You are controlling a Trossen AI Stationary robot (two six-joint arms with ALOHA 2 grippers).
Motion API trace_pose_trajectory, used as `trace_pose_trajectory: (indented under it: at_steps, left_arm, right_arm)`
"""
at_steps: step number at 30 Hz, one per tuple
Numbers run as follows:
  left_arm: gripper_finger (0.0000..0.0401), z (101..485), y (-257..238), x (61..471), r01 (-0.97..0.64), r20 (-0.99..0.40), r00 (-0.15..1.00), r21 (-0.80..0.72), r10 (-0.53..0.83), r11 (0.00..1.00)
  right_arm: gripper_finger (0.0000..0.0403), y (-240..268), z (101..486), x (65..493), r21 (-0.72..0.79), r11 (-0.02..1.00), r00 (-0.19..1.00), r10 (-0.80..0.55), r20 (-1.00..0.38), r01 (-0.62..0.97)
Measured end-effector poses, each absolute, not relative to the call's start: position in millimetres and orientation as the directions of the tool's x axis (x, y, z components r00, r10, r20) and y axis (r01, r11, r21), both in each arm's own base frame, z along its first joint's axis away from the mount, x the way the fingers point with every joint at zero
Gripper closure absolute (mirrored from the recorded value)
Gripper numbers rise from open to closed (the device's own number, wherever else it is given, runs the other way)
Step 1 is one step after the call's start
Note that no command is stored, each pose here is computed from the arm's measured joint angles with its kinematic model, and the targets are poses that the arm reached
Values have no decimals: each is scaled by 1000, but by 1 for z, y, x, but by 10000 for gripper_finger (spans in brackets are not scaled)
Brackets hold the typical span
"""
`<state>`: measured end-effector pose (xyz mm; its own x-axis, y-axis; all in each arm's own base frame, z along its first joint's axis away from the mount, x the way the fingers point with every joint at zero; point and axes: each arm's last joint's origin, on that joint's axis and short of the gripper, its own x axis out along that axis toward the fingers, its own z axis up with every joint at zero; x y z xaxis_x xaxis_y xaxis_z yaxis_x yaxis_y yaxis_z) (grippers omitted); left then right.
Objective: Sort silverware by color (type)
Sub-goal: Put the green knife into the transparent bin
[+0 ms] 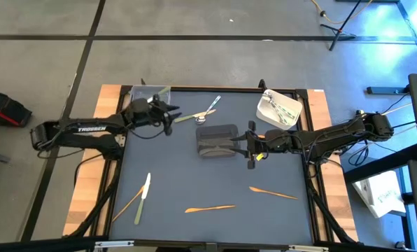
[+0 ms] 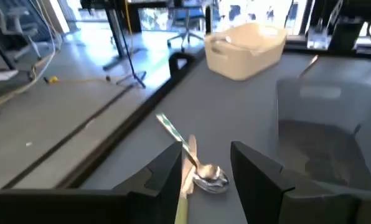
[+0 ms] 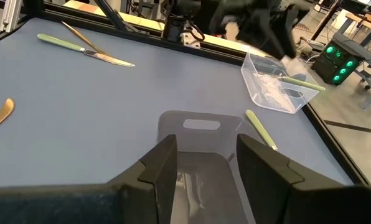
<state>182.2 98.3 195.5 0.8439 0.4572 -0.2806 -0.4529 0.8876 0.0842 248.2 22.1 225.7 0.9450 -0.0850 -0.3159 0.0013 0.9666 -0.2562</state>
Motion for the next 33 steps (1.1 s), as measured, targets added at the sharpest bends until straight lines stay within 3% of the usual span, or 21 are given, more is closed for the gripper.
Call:
trace_pose_trajectory:
  at_steps: [6, 16, 23, 33]
  left_arm:
    - [270, 181, 105, 213, -484, -393, 778, 121, 490, 866]
    - [271, 157, 132, 272, -398, -750, 554, 141, 360, 907]
    - [271, 148, 150, 291, -364, -829, 452, 166, 330, 916]
    - [271, 133, 169, 282, -424, -861, 355, 198, 363, 884]
  right_arm:
    - [249, 22, 226, 248, -254, 967, 945, -85, -316, 2]
    - [249, 22, 221, 247, -235, 972, 928, -87, -362, -1]
    - [249, 22, 220, 246, -224, 975, 924, -87, -372, 2]
    - [249, 22, 220, 246, -225, 974, 924, -87, -371, 1]
